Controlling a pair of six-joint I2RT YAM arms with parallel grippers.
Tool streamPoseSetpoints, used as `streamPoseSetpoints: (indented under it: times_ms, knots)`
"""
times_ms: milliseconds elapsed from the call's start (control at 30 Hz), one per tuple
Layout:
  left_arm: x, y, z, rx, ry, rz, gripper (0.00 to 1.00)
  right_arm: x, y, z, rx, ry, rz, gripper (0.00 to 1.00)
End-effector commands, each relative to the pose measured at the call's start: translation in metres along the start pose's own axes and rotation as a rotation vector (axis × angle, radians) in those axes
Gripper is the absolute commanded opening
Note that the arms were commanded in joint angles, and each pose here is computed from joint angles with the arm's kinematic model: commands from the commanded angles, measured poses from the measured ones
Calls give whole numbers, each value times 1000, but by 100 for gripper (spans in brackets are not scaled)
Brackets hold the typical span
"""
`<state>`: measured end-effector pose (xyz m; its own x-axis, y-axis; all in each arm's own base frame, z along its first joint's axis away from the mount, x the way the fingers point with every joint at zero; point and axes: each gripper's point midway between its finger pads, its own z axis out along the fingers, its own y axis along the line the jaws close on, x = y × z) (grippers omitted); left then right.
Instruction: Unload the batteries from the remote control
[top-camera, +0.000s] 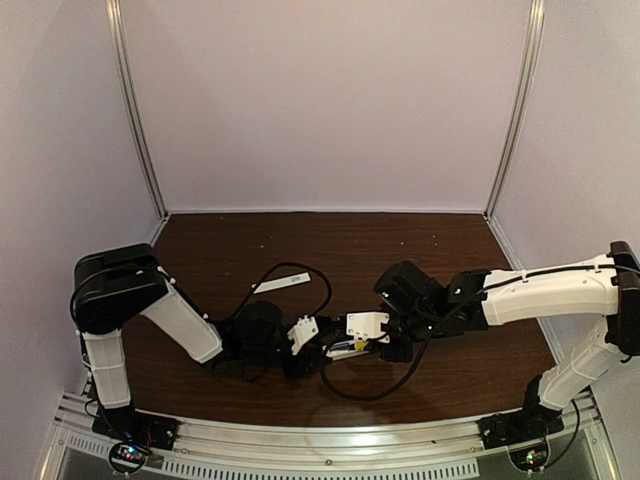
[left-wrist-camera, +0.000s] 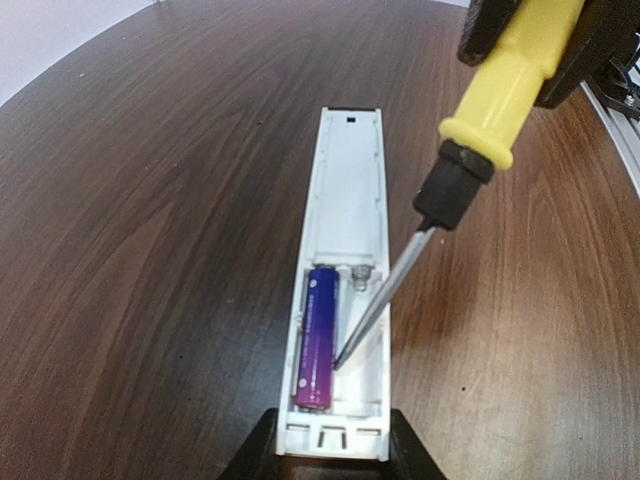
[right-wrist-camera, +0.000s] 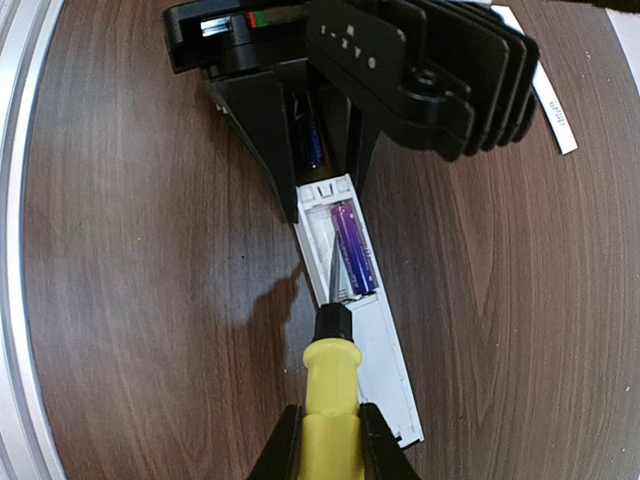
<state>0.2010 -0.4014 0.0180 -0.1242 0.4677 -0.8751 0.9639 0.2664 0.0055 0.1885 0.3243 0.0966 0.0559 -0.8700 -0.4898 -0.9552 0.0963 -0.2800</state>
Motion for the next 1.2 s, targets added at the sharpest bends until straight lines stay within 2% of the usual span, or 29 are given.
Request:
streamPoseSetpoints:
  times_ms: [0,633,833,1167]
  knots:
    - [-19,-4,0,26,-42,4,11,-5,-7,2,36,2,-14,0]
    - [-21,-8,1,50,-43,-36,10,6,-17,5,153,146,-70,0]
    - [-22,-8,0,55,-49,-47,9,7,-7,8,200,213,-99,0]
    - [-23,-10,2,70,-49,-53,9,-9,7,12,275,228,-131,0]
